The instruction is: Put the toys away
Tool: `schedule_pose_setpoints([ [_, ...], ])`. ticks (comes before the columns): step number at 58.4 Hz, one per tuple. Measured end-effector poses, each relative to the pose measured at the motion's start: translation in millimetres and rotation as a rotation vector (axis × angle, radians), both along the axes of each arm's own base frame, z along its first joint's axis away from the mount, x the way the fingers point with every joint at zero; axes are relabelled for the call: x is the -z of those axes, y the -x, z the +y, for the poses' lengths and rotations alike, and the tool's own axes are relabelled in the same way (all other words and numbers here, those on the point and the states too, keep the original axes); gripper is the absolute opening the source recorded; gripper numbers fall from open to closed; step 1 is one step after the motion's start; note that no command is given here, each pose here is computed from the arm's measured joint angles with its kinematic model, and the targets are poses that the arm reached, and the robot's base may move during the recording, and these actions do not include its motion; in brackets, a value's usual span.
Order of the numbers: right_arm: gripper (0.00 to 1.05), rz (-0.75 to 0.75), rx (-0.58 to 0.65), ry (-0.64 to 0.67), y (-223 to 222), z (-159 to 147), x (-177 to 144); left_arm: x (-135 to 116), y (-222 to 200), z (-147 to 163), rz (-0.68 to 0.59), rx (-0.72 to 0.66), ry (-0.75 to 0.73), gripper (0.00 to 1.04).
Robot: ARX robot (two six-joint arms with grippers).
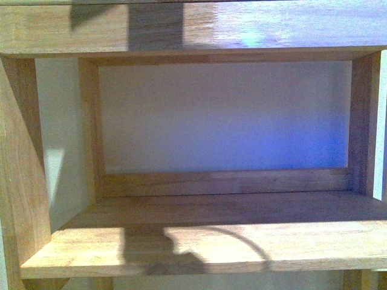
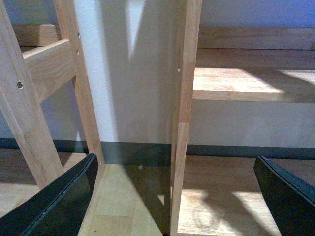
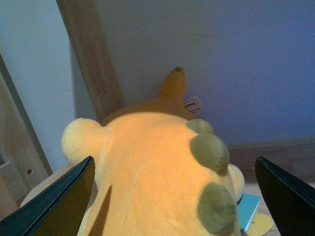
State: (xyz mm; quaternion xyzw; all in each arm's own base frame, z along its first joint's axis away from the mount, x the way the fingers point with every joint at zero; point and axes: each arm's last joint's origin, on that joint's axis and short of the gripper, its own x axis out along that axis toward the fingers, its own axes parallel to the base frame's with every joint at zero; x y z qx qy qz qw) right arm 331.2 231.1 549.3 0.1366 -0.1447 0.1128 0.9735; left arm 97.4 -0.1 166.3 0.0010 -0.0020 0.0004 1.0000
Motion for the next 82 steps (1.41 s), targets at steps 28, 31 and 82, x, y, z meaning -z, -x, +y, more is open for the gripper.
schedule_pose_setpoints([
  [28,0.98,-0.117,0.196,0.012,66,-40,-21,0,0,0,0.0,0.0,0.0,0.99],
  [31,0.98,-0.131,0.227,0.014,74,-46,-21,0,0,0,0.0,0.0,0.0,0.99],
  [82,0.98,-0.17,0.603,0.097,229,-183,71,0,0,0,0.0,0.0,0.0,0.98],
])
